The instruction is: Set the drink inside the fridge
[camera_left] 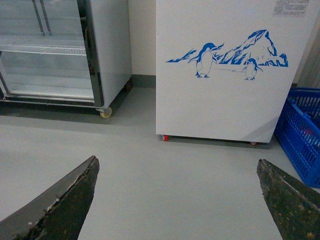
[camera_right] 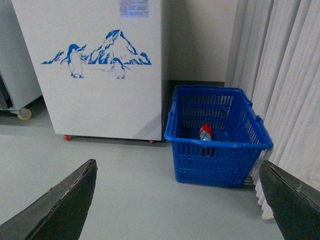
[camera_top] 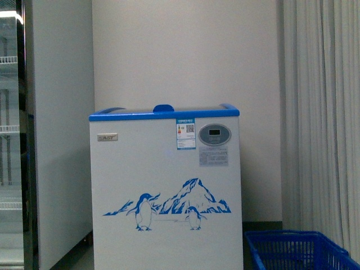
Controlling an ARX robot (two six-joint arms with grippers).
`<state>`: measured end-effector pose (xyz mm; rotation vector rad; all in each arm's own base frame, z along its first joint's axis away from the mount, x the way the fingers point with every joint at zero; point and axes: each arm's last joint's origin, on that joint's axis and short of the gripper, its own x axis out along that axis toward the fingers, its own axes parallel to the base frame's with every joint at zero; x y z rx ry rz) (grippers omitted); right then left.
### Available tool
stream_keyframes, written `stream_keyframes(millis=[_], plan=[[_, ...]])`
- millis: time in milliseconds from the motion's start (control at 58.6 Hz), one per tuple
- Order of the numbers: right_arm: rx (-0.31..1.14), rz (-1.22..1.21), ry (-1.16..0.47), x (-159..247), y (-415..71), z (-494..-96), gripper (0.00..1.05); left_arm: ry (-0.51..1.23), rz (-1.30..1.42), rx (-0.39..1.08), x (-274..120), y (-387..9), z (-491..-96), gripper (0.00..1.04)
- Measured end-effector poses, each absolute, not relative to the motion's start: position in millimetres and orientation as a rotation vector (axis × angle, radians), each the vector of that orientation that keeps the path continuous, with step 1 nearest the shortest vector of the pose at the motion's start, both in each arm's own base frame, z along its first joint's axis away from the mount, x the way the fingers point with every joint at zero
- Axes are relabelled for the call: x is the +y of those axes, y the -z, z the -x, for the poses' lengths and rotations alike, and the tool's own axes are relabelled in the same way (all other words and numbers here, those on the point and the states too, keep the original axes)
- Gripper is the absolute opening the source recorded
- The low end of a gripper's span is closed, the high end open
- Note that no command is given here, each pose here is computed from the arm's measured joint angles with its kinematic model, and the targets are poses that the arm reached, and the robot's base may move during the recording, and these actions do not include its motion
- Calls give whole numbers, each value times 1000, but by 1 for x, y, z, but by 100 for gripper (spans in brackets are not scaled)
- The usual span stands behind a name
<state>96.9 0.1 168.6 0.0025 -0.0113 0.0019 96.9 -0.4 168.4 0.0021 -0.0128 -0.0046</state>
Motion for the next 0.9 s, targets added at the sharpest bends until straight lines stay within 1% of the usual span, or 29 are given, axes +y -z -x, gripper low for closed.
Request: stream_keyframes(millis=[905], plan=[[-11, -2, -2, 0, -169, -97, 97, 5, -2, -13, 0, -168, -97, 97]])
